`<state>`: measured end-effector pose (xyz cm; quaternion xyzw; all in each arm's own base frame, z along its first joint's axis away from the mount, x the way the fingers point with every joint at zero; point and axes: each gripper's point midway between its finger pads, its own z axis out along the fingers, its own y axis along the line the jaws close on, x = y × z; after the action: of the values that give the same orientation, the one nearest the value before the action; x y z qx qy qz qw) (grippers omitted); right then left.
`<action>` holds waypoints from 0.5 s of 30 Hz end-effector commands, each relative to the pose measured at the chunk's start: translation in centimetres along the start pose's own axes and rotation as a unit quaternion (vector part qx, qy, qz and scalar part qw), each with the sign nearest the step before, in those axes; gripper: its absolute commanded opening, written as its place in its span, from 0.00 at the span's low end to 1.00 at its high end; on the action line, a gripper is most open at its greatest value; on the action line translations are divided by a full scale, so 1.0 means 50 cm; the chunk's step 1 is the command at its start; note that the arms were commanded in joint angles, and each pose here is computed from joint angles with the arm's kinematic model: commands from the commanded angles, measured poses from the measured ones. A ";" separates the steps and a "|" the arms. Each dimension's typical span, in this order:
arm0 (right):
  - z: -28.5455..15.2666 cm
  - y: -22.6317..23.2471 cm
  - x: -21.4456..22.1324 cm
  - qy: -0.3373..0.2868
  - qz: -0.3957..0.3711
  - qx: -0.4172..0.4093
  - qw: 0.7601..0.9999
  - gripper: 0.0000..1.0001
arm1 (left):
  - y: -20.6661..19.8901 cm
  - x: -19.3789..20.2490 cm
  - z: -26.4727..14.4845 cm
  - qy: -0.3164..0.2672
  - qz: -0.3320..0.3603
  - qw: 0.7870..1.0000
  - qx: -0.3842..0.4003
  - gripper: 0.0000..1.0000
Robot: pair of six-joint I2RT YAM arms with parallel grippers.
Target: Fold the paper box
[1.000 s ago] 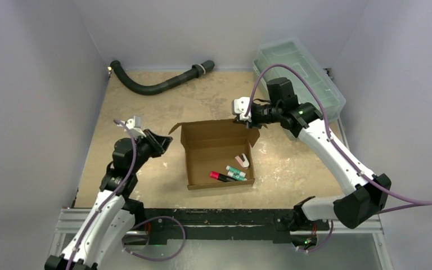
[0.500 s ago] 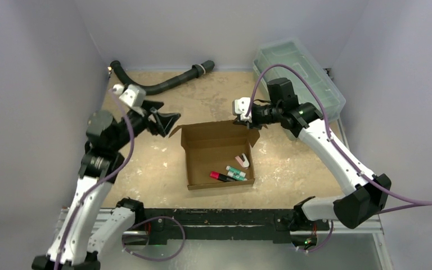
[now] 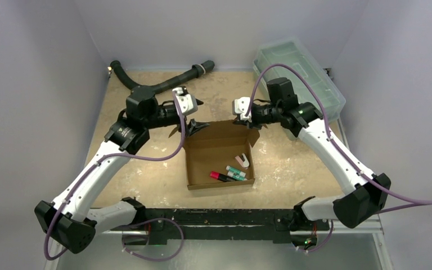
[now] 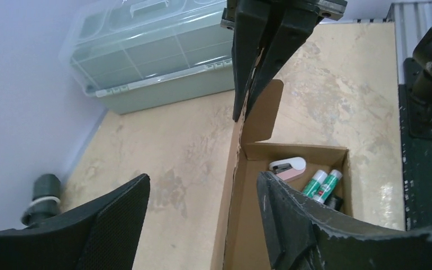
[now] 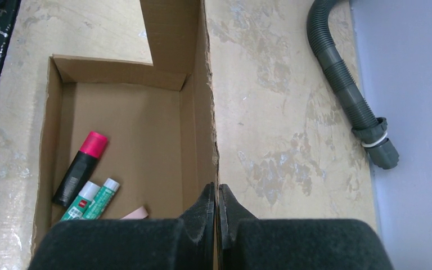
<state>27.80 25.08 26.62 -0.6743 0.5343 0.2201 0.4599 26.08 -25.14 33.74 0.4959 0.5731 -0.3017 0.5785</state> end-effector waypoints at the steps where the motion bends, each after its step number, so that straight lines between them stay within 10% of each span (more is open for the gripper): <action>1: 0.016 0.039 0.033 0.018 0.054 -0.040 0.998 0.03 | 0.010 -0.014 0.006 0.008 0.081 0.997 0.008 0.65; 15: 0.026 0.039 0.038 0.022 0.064 -0.050 0.996 0.04 | -0.016 0.041 0.044 0.073 0.097 0.992 0.034 0.28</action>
<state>28.30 25.40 26.61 -0.6735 0.5357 0.2235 0.4578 26.05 -26.74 30.11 0.5767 0.5644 -0.2490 0.5356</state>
